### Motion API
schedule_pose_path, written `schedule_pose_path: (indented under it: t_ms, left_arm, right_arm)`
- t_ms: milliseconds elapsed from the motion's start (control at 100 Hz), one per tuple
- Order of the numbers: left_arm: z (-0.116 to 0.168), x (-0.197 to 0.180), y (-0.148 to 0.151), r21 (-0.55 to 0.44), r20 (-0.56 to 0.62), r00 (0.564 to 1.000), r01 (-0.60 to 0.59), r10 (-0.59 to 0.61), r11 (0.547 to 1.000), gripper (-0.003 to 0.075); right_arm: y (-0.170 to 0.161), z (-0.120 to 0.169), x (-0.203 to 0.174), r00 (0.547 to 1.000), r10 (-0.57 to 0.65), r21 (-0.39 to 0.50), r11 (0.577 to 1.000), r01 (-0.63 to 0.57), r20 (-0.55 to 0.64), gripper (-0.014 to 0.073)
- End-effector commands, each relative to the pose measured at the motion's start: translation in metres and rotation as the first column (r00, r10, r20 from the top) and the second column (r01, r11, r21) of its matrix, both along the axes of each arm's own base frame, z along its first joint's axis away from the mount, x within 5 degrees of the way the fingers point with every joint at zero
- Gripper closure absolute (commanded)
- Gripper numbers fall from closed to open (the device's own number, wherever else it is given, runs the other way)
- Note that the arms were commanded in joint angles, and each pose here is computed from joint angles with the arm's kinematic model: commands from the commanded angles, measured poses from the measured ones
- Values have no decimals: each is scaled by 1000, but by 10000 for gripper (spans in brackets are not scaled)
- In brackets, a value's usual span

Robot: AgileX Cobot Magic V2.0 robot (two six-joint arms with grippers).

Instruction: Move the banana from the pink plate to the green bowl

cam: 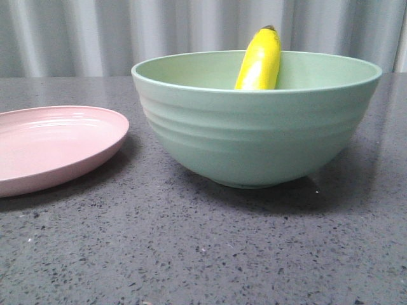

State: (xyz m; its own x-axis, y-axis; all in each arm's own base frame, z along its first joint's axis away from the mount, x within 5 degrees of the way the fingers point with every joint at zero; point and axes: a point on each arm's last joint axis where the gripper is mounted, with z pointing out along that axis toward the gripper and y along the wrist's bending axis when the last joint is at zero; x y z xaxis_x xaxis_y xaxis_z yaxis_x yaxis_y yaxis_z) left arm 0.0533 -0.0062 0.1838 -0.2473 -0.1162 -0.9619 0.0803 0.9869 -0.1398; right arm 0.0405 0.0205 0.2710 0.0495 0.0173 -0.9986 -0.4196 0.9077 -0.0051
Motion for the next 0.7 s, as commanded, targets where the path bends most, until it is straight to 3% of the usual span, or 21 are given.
schedule_pose_path:
  t_ms: [0, 200, 450, 690]
  left_arm:
    - [3, -1, 0, -17, 69, 998, -3, 4, 1000, 741]
    - [3, -1, 0, -17, 69, 998, -3, 4, 1000, 741]
    - [3, -1, 0, -17, 69, 998, -3, 4, 1000, 741]
    - [3, -1, 0, -17, 67, 998, -3, 4, 1000, 741]
  right_arm:
    - [-1, 4, 2, 996, -34, 22, 999, 32, 80, 666]
    - [-7, -25, 13, 980, -180, 34, 983, 178, 79, 666]
    - [-19, -50, 19, 909, -387, 132, 920, 369, 154, 666]
    - [-25, -63, 15, 871, -488, 54, 872, 486, 54, 666]
